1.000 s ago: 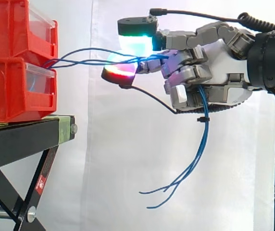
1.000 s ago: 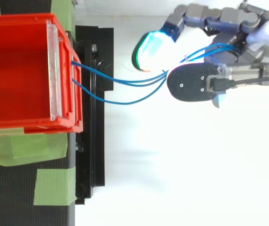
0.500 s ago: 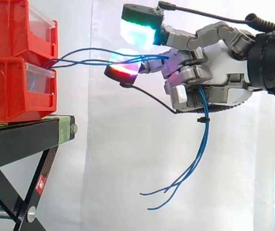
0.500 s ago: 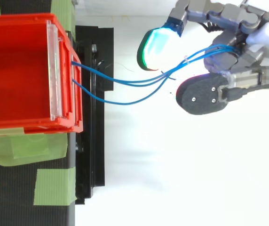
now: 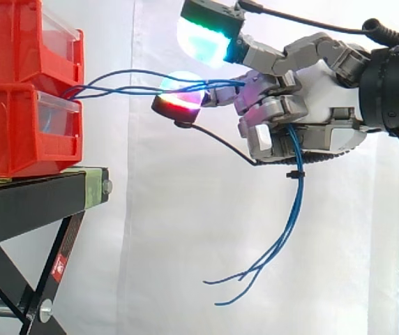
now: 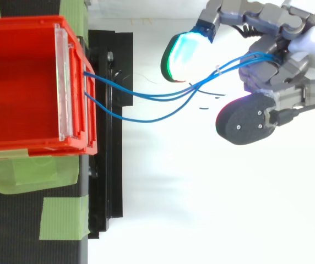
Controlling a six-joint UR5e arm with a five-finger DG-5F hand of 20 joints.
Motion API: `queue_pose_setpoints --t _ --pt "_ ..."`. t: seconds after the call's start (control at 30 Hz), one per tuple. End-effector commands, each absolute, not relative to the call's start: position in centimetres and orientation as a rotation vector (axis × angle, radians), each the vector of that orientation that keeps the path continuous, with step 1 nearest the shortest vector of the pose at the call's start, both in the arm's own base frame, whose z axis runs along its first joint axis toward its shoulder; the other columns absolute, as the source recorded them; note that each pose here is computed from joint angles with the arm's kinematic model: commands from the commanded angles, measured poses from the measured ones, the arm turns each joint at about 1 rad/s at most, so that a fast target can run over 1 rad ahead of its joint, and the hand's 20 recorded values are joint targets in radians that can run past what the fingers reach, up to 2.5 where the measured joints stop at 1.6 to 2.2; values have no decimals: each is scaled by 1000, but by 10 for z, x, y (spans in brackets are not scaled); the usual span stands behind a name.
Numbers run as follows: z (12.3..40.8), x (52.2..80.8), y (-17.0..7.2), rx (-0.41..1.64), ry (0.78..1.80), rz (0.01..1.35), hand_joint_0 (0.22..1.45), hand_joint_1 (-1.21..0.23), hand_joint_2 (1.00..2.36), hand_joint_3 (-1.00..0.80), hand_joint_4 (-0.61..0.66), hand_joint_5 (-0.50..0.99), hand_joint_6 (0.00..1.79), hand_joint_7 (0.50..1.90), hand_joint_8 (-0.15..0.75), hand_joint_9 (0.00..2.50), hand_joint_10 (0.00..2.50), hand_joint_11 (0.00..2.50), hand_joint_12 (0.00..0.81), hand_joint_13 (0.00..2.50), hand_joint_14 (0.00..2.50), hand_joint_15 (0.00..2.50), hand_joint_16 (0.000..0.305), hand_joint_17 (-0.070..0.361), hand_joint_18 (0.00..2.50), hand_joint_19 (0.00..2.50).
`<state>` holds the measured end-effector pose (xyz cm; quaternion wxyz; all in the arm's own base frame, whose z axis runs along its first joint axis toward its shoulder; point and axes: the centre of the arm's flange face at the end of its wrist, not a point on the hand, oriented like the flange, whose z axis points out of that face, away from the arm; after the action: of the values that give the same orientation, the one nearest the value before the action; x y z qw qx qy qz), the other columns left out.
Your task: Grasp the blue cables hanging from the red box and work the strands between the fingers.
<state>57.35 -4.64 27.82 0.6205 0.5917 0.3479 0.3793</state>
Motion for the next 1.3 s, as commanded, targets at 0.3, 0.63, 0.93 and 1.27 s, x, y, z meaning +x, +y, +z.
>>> queue_pose_setpoints --t 0.3,0.63,0.93,1.27 --pt "277 571 -47 1334 850 803 896 -838 1007 -840 250 48 175 1347 478 1742 2500 2500 586 1938 2500 1600 255 191 2500 583" --pt "278 572 -48 1304 870 755 893 -804 1006 -825 261 109 164 1385 478 1742 2500 2500 586 1938 2500 1600 255 191 2500 583" --pt "280 574 -40 1287 873 764 935 -793 1010 -773 266 99 305 1336 478 1742 2500 2500 586 1938 2500 1600 255 191 2500 583" --pt "281 575 -25 1262 885 746 975 -793 1010 -752 263 86 396 1316 478 1742 2500 2500 586 1938 2500 1600 255 191 2500 583"
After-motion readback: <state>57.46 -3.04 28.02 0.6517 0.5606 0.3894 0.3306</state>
